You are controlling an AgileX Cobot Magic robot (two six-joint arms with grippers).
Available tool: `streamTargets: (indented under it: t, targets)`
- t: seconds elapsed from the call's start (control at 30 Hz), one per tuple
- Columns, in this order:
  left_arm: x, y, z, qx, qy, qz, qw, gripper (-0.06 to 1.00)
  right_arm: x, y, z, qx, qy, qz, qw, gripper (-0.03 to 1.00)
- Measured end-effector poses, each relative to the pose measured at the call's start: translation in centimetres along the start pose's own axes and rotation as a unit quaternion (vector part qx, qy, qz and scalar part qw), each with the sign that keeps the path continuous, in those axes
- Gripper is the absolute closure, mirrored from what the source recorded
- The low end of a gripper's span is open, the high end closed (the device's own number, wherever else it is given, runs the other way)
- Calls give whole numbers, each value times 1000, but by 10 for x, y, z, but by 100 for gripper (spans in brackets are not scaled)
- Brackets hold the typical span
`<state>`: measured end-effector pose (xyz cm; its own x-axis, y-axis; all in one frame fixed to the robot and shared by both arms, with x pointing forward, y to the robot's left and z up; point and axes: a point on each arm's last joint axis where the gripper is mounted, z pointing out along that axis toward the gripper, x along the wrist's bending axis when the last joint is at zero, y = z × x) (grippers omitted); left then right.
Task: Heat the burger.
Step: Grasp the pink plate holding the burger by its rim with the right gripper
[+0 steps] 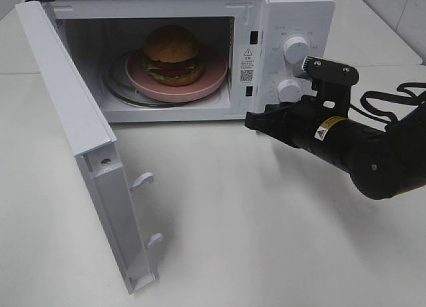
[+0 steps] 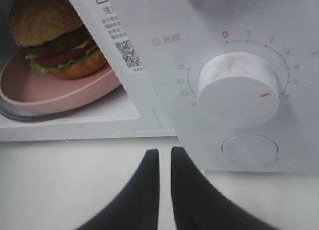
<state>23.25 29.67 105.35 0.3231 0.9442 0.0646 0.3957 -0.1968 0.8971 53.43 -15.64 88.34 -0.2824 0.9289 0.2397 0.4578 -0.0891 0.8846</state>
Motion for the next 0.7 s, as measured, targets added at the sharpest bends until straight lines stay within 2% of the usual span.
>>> streamTargets:
  t: [0.1,0.17,0.37,0.53,0.57,0.6,0.63,0.7]
  targets:
    - [0,0,0,0,0,0,1000,94,0,-1,0,7,-1,-35,999,88]
    - [0,0,0,0,0,0,1000,94,0,-3,-2,32,-4,-67,997,88]
    - [0,0,0,0,0,0,1000,94,1,1,-9,70,-8,-86,994,87]
    - [0,0,0,0,0,0,1000,94,1,-1,-20,144,-13,-109,983,86]
    - [0,0,0,0,0,0,1000,94,1,-1,-20,144,-13,-109,983,86]
    - [0,0,0,0,0,0,1000,94,2,0,-22,170,-15,-114,979,86]
    - [0,0,0,0,0,0,1000,94,2,0,-22,170,-15,-114,979,86]
    - [0,0,0,0,0,0,1000,94,4,6,-22,213,-14,-127,969,86]
